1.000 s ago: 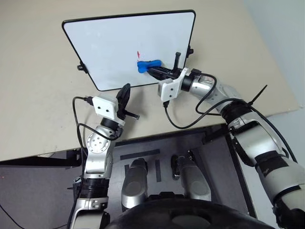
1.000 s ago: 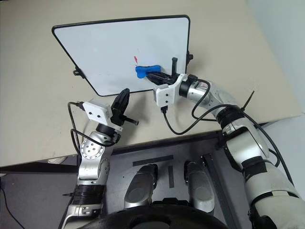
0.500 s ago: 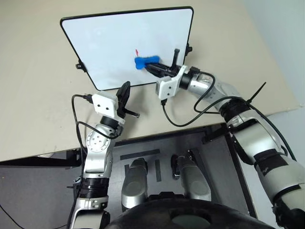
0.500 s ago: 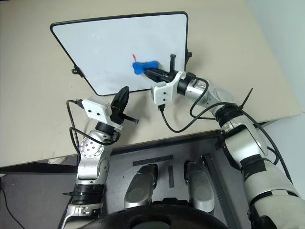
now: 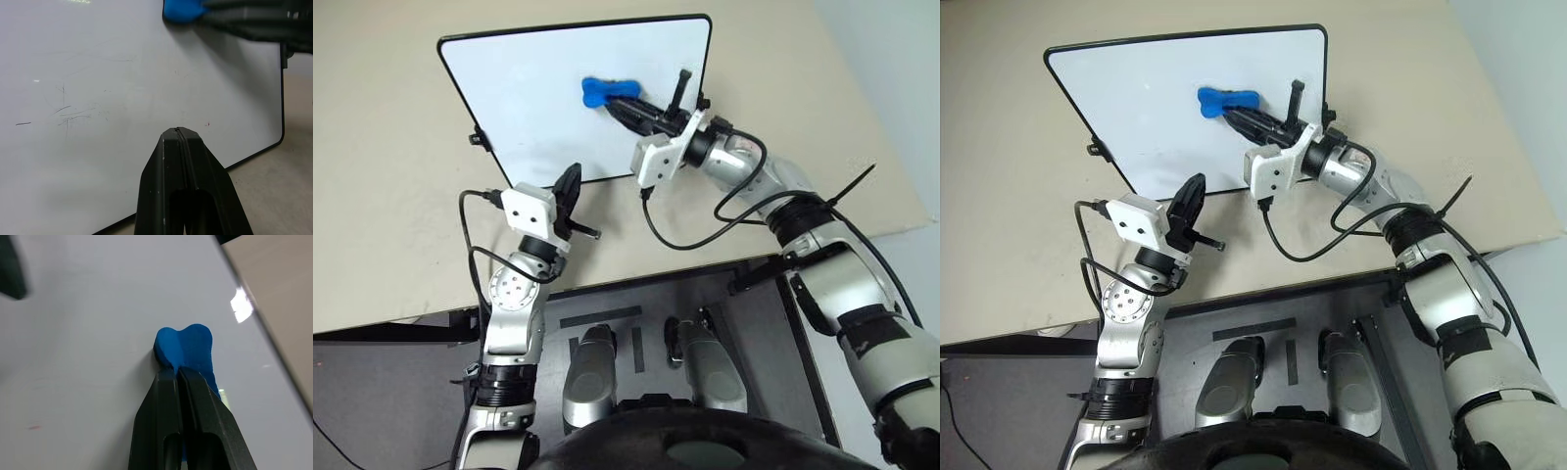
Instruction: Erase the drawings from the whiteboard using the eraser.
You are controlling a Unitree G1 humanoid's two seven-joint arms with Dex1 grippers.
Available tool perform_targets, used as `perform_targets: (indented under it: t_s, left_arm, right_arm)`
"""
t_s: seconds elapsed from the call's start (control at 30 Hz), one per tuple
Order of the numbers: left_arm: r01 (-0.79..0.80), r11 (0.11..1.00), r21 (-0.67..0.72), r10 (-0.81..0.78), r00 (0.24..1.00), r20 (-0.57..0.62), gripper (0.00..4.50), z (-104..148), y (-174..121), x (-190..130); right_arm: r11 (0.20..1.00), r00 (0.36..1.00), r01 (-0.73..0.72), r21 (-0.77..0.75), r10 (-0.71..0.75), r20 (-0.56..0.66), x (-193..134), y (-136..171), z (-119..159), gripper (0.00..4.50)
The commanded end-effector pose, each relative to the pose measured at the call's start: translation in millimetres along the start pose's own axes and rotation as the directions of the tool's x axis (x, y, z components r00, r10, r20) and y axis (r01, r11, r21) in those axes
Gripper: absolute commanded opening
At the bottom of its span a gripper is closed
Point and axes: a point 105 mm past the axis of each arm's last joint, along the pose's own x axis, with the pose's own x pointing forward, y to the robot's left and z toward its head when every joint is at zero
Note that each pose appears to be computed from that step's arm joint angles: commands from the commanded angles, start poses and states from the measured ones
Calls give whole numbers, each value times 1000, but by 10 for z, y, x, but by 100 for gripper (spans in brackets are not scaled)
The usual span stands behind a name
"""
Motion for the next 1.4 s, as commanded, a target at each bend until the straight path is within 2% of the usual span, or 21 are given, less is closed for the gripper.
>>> perform_targets:
  t_s: [0.03, 0.23, 0.43, 0.53, 0.63, 0.77, 1.0, 1.17, 1.4]
  left_arm:
    - [5, 1000, 18, -6, 998, 55, 0, 145, -20, 27]
    - [2, 1000, 19, -3, 999, 48, 0, 115, 6, 8]
    - [4, 1000, 23, -5, 999, 47, 0, 120, 24, 4]
    - [5, 1000, 25, -6, 999, 50, 0, 135, 24, 9]
    - [5, 1000, 28, -7, 999, 51, 0, 136, 27, -1]
    - [9, 1000, 30, -10, 999, 44, 0, 120, 33, -32]
    - [21, 999, 24, -22, 999, 30, 0, 71, 43, -67]
    - [37, 999, 25, -38, 999, 31, 0, 70, 60, -29]
    - [64, 997, 36, -65, 997, 39, 0, 120, 72, 55]
  right_arm:
    - [995, 996, -80, 52, 82, -42, -74, 213, -89, 5]
    - [975, 974, -199, 102, 208, -86, -174, 519, -175, 5]
    - [982, 981, -159, 100, 168, -94, -182, 431, -182, 5]
    - [989, 993, -97, 116, 104, -51, -227, 288, -102, 5]
    - [979, 994, -105, 174, 105, 9, -354, 246, 39, 5]
    - [934, 987, -158, 321, 157, 27, -637, 262, 185, 5]
    - [788, 932, -278, 550, 360, -46, -1160, 532, 180, 5]
    - [766, 931, -236, 597, 354, -86, -1192, 558, 144, 132]
    - [820, 967, -100, 564, 214, -140, -1113, 279, 126, 389]
